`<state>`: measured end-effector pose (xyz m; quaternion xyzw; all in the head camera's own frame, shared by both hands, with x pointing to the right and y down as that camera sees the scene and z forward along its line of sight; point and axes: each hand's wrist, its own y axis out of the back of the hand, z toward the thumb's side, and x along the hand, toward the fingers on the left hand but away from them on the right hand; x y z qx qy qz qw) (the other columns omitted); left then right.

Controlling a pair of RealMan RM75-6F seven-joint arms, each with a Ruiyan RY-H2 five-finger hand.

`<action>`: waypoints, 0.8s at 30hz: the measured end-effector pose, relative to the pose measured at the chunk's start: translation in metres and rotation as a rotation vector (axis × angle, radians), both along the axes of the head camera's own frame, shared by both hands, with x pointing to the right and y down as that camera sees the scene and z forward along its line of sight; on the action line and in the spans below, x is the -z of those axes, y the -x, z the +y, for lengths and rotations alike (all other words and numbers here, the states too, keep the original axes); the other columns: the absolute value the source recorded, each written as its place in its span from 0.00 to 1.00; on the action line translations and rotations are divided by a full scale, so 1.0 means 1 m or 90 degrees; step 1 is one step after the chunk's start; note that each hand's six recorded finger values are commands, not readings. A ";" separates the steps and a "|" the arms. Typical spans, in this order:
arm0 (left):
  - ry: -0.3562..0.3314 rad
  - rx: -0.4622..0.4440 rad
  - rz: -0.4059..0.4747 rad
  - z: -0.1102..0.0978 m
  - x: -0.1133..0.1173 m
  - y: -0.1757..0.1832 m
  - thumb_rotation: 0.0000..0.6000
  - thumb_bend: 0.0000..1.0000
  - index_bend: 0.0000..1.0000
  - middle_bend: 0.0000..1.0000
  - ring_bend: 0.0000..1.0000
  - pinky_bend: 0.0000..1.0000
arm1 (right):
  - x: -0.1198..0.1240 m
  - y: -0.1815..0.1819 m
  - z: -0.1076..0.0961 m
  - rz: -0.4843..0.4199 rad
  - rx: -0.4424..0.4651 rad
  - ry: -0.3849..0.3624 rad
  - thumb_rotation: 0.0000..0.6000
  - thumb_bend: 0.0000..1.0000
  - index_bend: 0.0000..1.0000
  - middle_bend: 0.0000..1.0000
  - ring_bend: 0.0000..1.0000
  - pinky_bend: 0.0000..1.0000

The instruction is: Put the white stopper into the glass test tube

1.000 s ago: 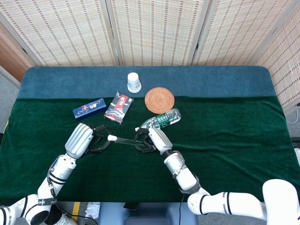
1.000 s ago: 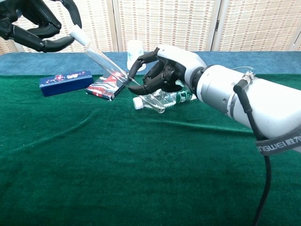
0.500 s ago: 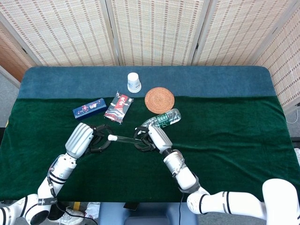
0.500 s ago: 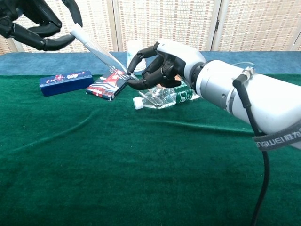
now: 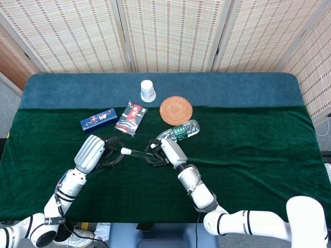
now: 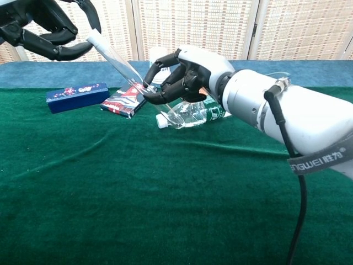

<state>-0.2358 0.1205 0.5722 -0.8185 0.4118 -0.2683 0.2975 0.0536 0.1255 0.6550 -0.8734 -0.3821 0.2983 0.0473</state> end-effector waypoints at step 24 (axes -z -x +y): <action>0.022 -0.026 -0.059 0.003 -0.011 0.011 1.00 0.32 0.00 0.76 0.68 0.77 | -0.004 -0.009 -0.001 0.052 0.028 -0.017 1.00 0.59 0.87 0.97 1.00 1.00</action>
